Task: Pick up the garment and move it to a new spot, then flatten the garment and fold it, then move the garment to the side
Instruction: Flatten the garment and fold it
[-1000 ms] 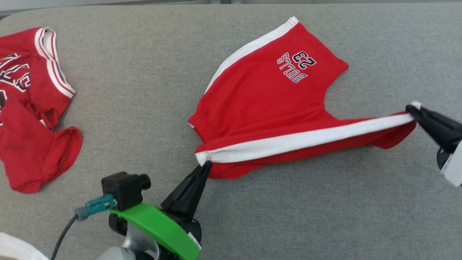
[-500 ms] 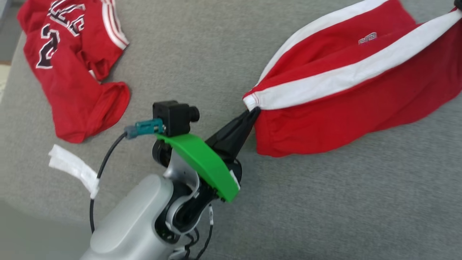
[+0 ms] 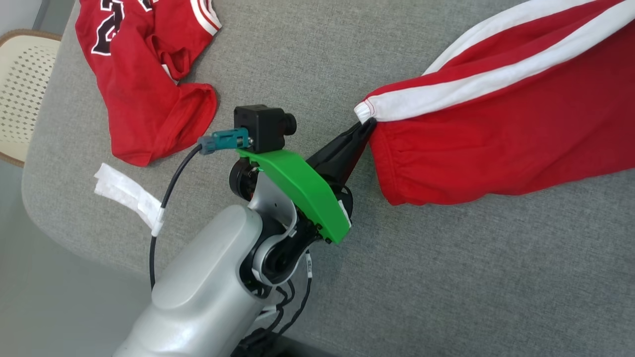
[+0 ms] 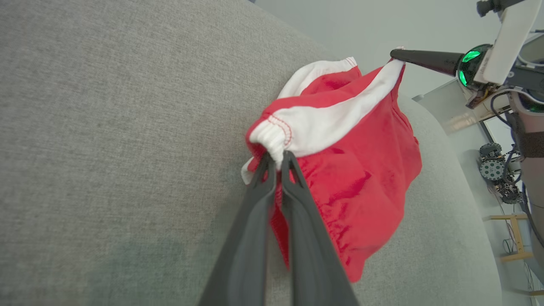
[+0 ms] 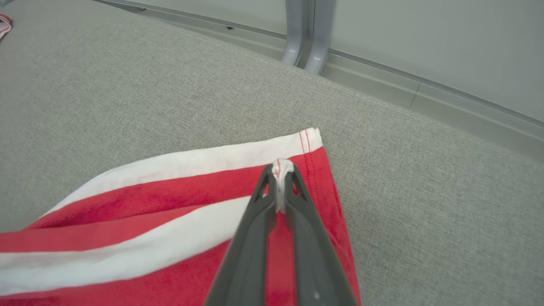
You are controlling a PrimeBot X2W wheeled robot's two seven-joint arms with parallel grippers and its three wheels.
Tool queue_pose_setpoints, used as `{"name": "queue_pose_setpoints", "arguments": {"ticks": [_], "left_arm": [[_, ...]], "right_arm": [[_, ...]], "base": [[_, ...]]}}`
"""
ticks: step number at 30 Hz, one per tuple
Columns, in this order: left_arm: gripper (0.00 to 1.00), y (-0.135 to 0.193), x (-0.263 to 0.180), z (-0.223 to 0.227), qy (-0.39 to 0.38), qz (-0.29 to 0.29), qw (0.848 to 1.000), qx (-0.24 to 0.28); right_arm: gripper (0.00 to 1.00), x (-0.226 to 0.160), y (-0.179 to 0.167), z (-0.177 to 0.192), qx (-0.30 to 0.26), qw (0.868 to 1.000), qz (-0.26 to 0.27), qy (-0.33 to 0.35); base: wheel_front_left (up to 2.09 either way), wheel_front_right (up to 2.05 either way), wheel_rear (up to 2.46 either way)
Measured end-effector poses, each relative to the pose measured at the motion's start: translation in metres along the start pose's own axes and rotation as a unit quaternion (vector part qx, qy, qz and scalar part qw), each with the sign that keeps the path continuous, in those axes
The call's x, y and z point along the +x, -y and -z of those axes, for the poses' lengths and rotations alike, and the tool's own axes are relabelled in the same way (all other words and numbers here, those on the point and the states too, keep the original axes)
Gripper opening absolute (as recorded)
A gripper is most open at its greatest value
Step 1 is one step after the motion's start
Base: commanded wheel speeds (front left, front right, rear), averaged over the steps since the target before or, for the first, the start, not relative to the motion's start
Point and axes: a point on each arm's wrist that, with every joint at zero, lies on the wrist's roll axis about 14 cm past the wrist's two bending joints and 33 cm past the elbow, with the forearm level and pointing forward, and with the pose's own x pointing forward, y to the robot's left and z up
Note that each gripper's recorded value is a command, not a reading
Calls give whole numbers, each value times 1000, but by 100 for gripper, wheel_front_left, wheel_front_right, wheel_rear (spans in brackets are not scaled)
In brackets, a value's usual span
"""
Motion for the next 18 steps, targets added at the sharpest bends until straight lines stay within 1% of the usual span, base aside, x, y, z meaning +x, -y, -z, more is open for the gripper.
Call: {"name": "queue_pose_setpoints", "arguments": {"ticks": [2, 8, 18], "left_arm": [[0, -3, 3, 0, 0, -4, 1000, -1], [0, -14, 10, -3, 11, -20, 1000, -12], [0, -19, 17, 1, 11, -27, 999, -21]], "right_arm": [[0, 4, 3, 1, -6, 1000, 6, -8], [0, 14, 5, -3, -13, 1000, 13, -4], [0, 27, 7, -2, -24, 1000, 18, 5]], "base": [[0, 0, 0], [0, 0, 0], [0, 0, 0]]}}
